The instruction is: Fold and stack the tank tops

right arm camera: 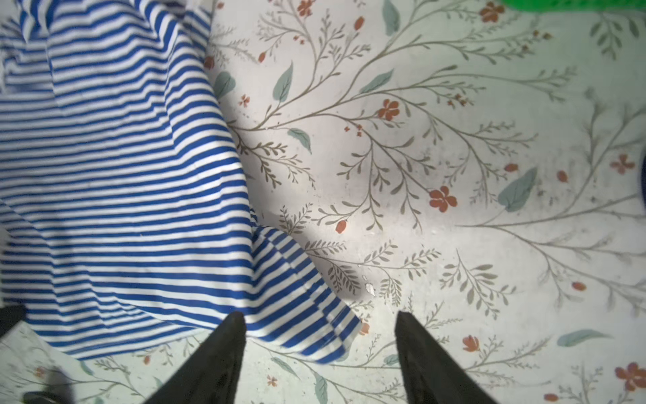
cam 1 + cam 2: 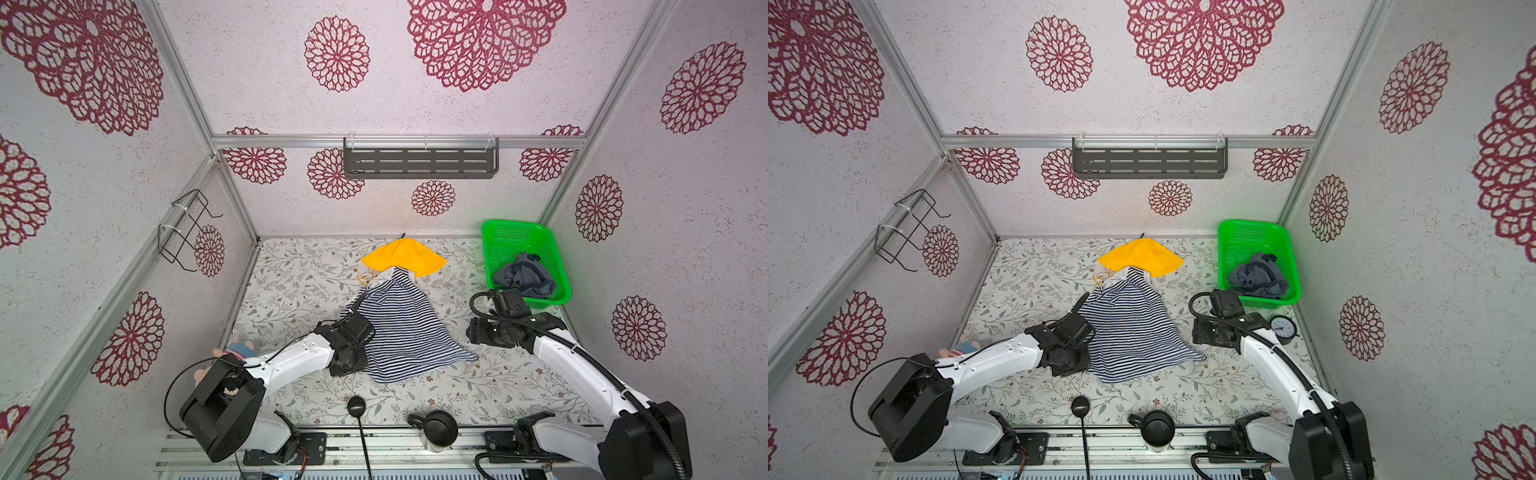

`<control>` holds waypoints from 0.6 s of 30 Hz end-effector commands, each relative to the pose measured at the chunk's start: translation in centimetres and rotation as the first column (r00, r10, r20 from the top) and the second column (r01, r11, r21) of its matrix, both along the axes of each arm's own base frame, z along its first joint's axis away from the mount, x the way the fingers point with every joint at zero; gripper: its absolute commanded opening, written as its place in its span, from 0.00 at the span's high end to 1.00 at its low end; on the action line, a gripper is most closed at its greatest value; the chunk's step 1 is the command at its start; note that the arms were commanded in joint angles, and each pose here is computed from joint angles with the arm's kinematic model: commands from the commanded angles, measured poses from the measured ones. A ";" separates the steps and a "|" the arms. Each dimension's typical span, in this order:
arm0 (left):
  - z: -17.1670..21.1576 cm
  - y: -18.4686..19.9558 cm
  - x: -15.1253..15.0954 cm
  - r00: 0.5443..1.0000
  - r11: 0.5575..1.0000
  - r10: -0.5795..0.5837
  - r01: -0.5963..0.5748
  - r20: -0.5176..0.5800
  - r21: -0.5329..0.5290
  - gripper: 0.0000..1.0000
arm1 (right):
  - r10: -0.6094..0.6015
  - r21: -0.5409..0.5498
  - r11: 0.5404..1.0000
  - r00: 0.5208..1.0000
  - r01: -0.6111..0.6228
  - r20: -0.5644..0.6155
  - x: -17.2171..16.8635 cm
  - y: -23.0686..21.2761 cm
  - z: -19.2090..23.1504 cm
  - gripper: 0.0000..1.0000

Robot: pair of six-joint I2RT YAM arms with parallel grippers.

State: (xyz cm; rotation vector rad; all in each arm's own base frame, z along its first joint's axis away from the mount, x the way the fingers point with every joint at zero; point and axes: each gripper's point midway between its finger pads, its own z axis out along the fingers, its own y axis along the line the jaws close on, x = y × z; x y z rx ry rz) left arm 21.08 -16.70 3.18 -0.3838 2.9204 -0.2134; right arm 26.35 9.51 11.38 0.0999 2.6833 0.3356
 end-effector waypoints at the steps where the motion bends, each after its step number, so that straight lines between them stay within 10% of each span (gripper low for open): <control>1: 0.3 0.0 0.3 1.000 1.000 0.006 -0.006 0.021 0.000 0.28 | -0.007 0.077 0.997 1.000 0.007 0.000 0.0 0.7 0.8 0.21; 3: 0.4 0.1 0.6 0.999 1.000 -0.003 0.003 0.040 0.003 0.11 | 0.001 0.092 0.996 1.000 -0.001 0.006 0.3 1.1 0.9 0.21; 6: 0.6 -0.5 1.8 0.997 1.000 -0.022 0.022 0.069 -0.005 0.14 | 0.065 0.114 0.991 0.998 -0.066 0.012 0.4 2.2 1.3 0.27; 13: 0.8 -1.5 5.4 0.993 0.997 -0.083 0.083 0.080 0.008 0.80 | 0.199 0.060 0.978 0.980 -0.198 -0.015 -0.4 5.4 0.4 0.50; 18: 2.0 -1.1 8.1 0.979 0.980 -0.196 0.192 0.062 0.059 0.96 | 0.275 0.059 0.960 0.961 -0.272 -0.041 -0.1 9.7 -2.5 0.68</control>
